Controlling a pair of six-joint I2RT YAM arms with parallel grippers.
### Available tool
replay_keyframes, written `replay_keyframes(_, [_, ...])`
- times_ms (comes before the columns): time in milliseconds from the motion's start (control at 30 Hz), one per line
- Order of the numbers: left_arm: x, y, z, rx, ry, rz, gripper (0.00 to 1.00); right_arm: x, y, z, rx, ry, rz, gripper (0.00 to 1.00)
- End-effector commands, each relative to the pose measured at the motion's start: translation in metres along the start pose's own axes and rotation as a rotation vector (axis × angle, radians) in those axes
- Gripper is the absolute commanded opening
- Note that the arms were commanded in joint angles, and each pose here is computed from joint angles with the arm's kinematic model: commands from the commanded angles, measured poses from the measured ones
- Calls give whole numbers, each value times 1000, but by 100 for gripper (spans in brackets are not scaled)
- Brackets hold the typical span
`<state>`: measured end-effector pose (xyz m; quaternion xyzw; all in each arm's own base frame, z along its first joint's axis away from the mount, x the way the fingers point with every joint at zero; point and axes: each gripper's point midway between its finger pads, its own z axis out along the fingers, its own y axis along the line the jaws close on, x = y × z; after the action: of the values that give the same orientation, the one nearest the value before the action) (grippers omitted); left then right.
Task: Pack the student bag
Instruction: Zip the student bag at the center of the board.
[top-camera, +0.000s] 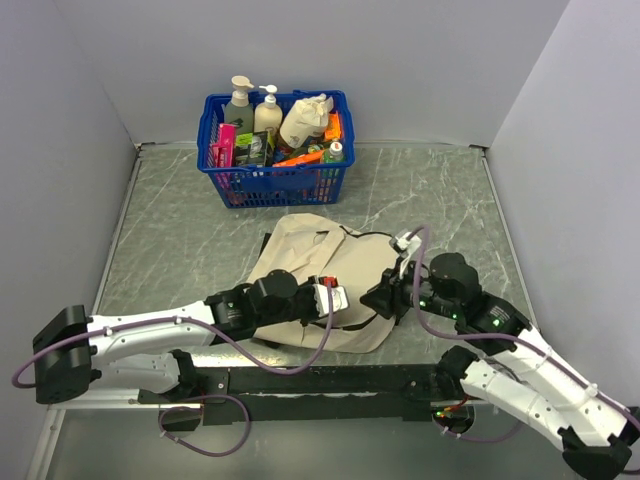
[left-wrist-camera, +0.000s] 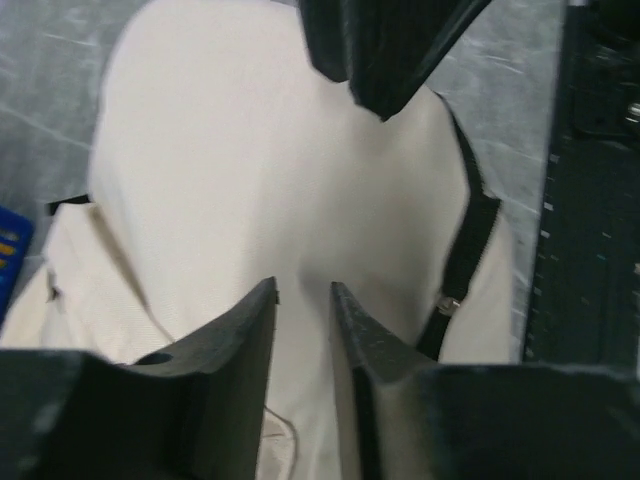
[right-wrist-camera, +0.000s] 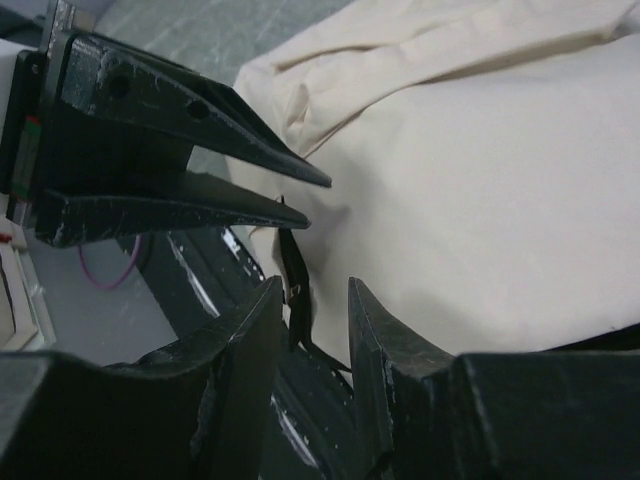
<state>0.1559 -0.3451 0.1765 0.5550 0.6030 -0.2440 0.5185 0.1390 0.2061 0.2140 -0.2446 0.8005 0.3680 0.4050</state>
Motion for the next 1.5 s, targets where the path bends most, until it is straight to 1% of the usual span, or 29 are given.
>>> replay_keyframes(0, [-15, -17, -13, 151, -40, -33, 29, 2, 10, -3, -10, 66, -43, 40])
replay_keyframes(67, [-17, -28, -18, 225, -56, -23, 26, 9, 15, -3, -24, 98, -53, 41])
replay_keyframes(100, [-13, -33, -22, 251, -46, -23, 25, 13, 16, -2, -25, 116, -55, 41])
replay_keyframes(267, [-11, -50, -30, 352, -52, 3, 25, 29, 32, 3, -72, 178, -107, 39])
replay_keyframes(400, [-10, -58, -32, 396, -73, 19, 26, 40, 32, 13, -39, 232, -151, 36])
replay_keyframes(467, [-9, -58, -30, 388, -86, 24, 27, 43, 28, 17, -6, 263, -165, 35])
replay_keyframes(567, [-9, -55, -27, 367, -105, 42, 28, 43, 25, 18, 25, 276, -188, 34])
replay_keyframes(700, [-5, -57, -27, 369, -99, 52, 28, 33, 17, 16, 93, 252, -230, 35])
replay_keyframes(733, [-3, -57, -26, 366, -99, 53, 28, 29, 18, 15, 96, 239, -237, 41])
replay_keyframes(800, [-2, -57, -25, 361, -103, 64, 28, 24, 17, 15, 109, 226, -254, 48])
replay_keyframes(933, [2, -57, -24, 343, -110, 69, 29, 22, 17, 18, 120, 235, -279, 52])
replay_keyframes(1200, [3, -63, -19, 331, -140, 85, 30, 42, 17, 18, 108, 326, -318, 50])
replay_keyframes(1400, [-2, -63, -13, 309, -160, 98, 29, 55, 18, 17, 100, 377, -331, 44])
replay_keyframes(1467, [-3, -62, -12, 296, -159, 91, 29, 60, 17, 18, 100, 393, -334, 44])
